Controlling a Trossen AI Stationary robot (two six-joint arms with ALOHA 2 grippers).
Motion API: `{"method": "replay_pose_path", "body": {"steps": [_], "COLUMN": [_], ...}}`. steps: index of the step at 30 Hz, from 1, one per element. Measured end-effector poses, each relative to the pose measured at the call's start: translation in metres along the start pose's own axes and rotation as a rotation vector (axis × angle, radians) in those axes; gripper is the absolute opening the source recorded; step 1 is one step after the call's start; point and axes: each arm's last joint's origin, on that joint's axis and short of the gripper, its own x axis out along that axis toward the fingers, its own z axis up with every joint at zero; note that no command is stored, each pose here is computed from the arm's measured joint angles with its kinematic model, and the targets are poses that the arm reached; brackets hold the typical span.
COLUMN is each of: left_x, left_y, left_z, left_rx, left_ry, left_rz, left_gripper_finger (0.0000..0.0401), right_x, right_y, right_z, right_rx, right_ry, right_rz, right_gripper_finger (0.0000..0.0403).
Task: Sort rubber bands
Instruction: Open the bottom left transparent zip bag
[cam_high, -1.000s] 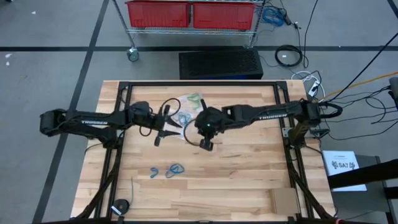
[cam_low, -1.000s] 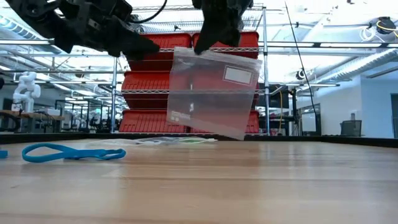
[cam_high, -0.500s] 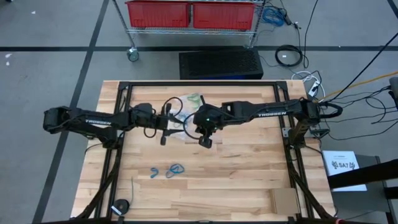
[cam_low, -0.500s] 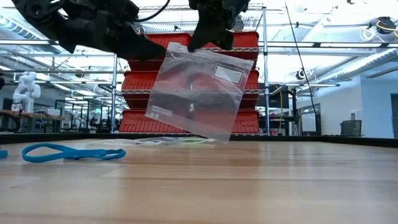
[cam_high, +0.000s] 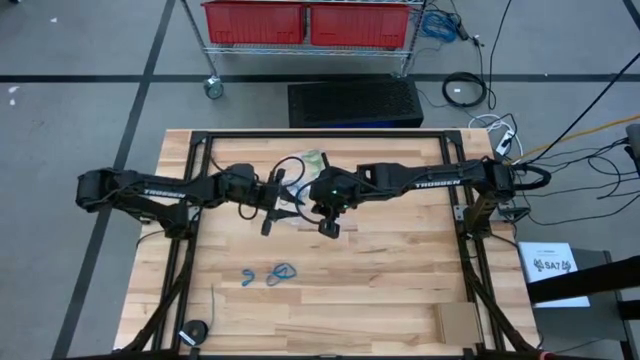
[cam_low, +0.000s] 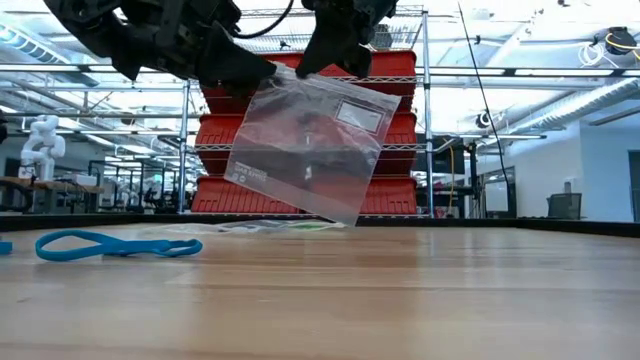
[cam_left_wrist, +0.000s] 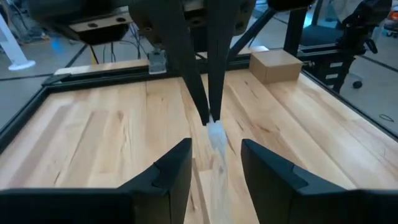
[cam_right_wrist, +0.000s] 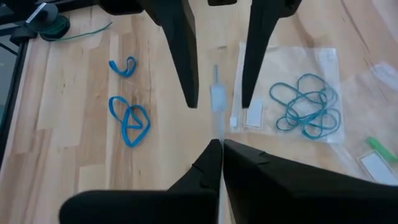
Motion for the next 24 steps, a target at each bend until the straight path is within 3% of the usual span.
{"method": "replay_pose_path", "body": {"steps": [5, 10, 17, 24], "left_x": [-0.0003, -0.0002, -0.0003, -0.0003], "left_y": [0.0006, 0.0005, 0.0004, 0.0006], "left_z": [0.0003, -0.0006, -0.0019, -0.0026], "left_rx": [0.001, 0.002, 0.019, 0.017], "left_ry": [0.001, 0.011, 0.024, 0.033], "left_rz": [0.024, 0.025, 0.025, 0.036], "left_gripper_finger": [0.0099, 0.0015, 0.0004, 0.0002], "right_x": [0.0, 0.0, 0.0, -0.0002], "right_y": [0.0, -0.0002, -0.0006, -0.0002], "right_z": [-0.0002, -0.0006, 0.0, 0.0059], "right_rx": [-0.002, -0.001, 0.032, 0.078], "right_ry": [0.002, 0.006, -0.004, -0.07], "right_rz": [0.0, -0.004, -0.024, -0.037], "right_gripper_finger": [0.0, 0.0, 0.0011, 0.009]}}
